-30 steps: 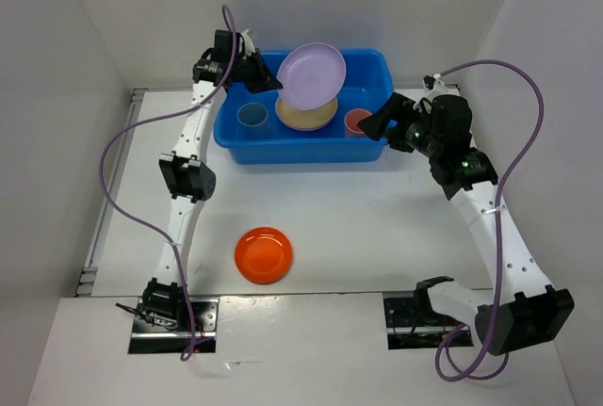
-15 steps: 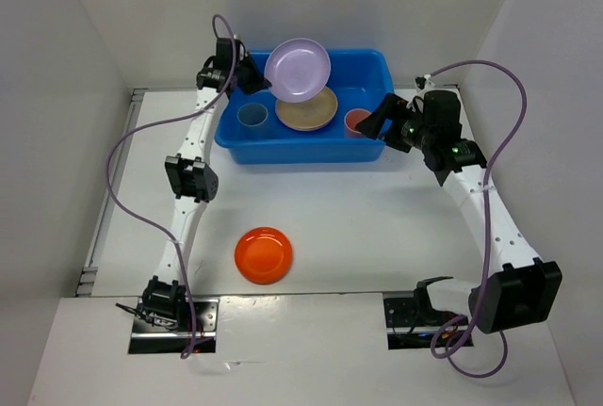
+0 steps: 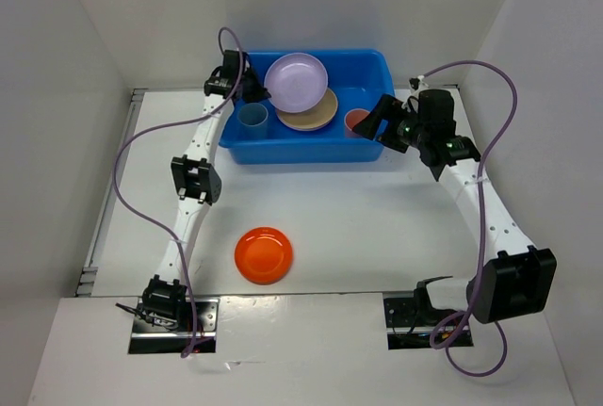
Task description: Place the mixed dishes into the plastic bin
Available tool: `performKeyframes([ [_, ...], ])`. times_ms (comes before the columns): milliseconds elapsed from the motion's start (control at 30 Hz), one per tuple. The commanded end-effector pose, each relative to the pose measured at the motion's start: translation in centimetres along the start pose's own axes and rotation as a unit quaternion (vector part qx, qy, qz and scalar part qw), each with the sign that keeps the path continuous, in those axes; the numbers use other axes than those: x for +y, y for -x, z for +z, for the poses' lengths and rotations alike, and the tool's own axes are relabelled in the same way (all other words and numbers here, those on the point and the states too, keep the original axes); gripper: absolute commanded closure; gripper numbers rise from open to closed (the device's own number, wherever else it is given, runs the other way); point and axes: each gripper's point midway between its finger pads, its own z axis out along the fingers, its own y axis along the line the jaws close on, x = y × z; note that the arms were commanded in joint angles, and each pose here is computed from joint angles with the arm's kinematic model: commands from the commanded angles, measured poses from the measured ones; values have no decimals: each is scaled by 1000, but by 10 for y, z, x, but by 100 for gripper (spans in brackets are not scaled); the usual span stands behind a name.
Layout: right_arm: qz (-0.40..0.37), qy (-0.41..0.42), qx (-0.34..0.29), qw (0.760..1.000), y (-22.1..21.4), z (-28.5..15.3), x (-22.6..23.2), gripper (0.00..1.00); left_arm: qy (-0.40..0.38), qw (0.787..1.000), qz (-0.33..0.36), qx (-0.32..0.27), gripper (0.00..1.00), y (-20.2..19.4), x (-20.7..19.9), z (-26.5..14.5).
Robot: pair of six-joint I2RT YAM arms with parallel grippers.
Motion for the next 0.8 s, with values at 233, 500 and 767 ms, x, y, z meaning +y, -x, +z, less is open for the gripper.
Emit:
performKeyframes([
  [233, -15, 20, -18, 1000, 14, 6, 7, 14, -36, 999, 13, -20, 100, 2, -21, 6],
  [500, -15, 14, -7, 1000, 4, 9, -1, 14, -41, 999, 12, -9, 92, -4, -20, 9],
  [767, -17, 20, -14, 1000, 8, 3, 2, 14, -39, 999, 26, 7, 78, -11, -17, 8],
])
